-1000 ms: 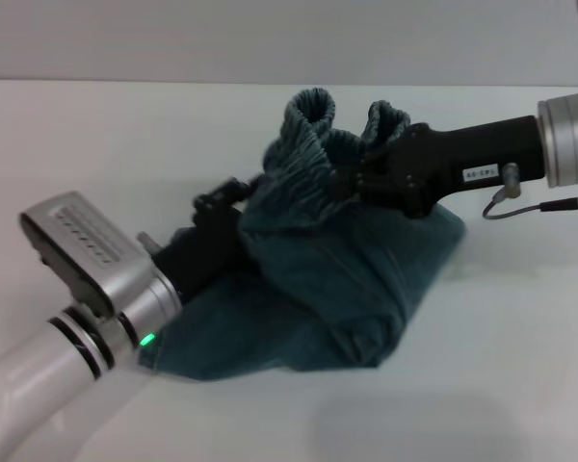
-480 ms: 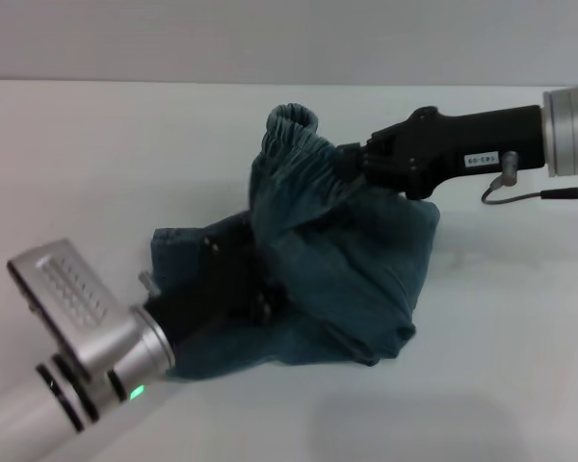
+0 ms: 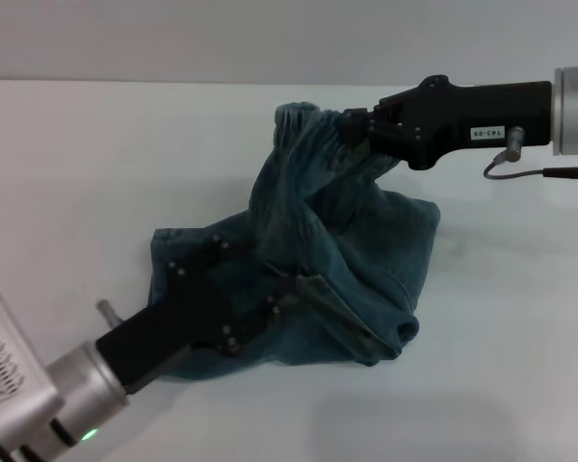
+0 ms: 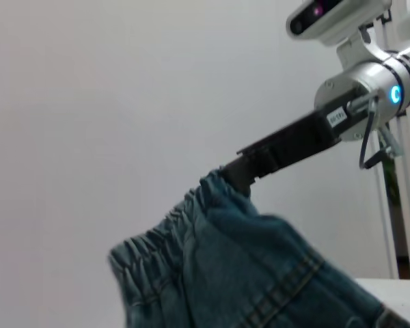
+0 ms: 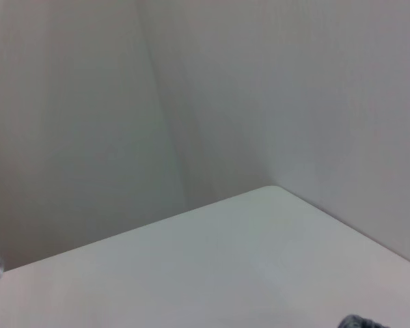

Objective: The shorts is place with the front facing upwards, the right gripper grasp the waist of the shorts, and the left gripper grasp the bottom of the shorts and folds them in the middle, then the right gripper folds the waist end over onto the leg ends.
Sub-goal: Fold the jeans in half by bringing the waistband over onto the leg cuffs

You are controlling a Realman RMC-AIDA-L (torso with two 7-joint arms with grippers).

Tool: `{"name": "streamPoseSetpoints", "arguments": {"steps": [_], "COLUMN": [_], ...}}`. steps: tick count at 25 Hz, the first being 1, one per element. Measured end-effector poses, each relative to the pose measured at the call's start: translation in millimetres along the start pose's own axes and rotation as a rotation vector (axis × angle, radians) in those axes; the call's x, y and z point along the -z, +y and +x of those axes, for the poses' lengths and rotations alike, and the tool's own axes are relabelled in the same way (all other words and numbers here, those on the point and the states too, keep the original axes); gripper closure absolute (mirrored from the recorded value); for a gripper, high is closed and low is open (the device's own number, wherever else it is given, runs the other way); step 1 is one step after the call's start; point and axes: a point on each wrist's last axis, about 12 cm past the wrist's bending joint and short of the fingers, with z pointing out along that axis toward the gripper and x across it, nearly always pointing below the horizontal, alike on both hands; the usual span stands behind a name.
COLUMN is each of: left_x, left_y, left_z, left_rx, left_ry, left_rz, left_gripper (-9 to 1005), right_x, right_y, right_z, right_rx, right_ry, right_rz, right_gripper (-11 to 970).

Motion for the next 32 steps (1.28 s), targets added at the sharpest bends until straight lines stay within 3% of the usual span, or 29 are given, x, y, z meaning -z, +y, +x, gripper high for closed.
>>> {"name": "streamPoseSetpoints", "arguments": {"steps": [10,20,32], "left_x": [22,24,-8], "left_y": [11.6,37.8,47.2], "left_z": [-6,-6,0], "left_rx": [-0.067,-0.090,-0.072], "left_ry": [-0.049,-0.055,0.040], "left_rz": [-0.043,-0.397,-0.354], "left_gripper": [380,379,379], "right_x": [-4,-33,-79], "right_y": [0.6,7.2,17.4], "right_z": [-1,12,25], "right_rx": [0.006,0.036,0.073], "right_ry": [-0.016,-0.016,0.042], "right_rz": [-0.010,-0.079,-0.126], "right_gripper": [948,947,941]}}
